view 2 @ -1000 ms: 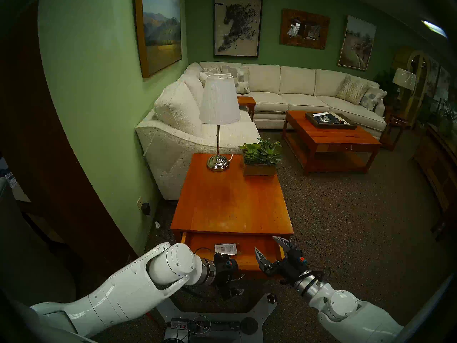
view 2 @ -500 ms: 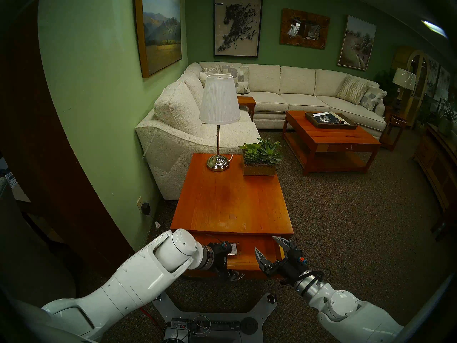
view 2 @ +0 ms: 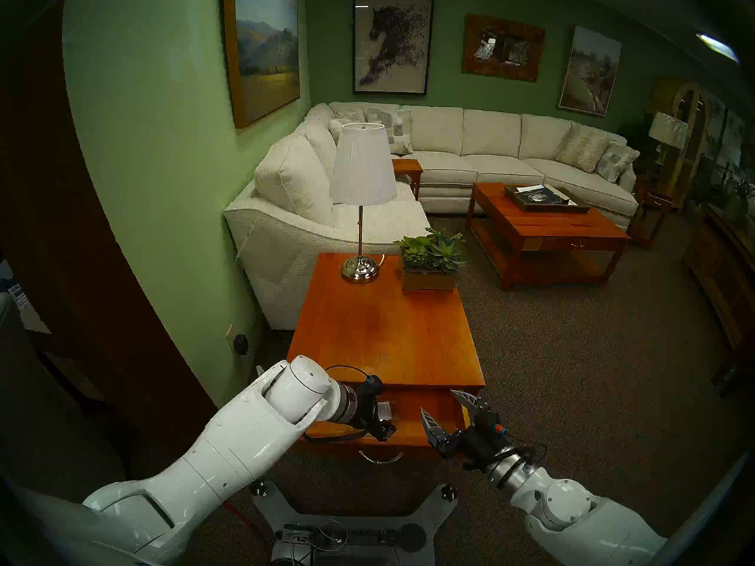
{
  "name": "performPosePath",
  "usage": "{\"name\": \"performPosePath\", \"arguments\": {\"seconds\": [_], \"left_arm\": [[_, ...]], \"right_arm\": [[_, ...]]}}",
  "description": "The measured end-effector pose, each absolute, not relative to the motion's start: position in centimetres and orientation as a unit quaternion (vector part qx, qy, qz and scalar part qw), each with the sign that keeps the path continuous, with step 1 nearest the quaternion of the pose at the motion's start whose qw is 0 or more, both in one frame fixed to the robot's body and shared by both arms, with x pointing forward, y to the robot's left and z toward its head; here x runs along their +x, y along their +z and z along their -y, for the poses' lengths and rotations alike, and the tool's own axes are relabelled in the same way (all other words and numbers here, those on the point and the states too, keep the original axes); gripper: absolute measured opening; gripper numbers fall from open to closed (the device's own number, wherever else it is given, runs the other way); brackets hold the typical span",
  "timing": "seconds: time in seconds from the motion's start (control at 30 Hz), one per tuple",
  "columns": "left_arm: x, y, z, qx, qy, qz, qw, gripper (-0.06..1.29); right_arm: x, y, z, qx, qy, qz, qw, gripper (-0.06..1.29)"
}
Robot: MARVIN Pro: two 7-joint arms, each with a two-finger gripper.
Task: Open the drawer, take out the contents and close the drawer
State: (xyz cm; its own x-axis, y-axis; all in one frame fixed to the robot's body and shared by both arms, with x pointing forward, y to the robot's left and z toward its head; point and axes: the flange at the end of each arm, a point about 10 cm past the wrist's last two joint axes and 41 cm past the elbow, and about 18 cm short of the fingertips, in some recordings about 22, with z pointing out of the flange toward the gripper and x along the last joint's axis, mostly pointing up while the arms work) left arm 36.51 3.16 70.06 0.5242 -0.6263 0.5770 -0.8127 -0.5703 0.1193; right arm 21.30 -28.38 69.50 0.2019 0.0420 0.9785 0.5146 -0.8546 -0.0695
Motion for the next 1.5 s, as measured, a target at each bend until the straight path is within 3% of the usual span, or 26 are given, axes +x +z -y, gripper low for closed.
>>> {"name": "performPosePath", "arguments": {"seconds": [0.6, 1.5], "left_arm": [[34.6, 68.3, -1.4, 0.826, 0.244, 0.486, 0.144, 1.26], [35.2, 68.0, -1.7, 0.85, 0.174, 0.458, 0.194, 1.26]], "right_arm": [[21.3, 69.5, 28.4, -0.75, -0.604, 0.186, 0.196, 1.24], [21.3, 69.5, 28.4, -0.75, -0.604, 0.186, 0.196, 1.24]]}}
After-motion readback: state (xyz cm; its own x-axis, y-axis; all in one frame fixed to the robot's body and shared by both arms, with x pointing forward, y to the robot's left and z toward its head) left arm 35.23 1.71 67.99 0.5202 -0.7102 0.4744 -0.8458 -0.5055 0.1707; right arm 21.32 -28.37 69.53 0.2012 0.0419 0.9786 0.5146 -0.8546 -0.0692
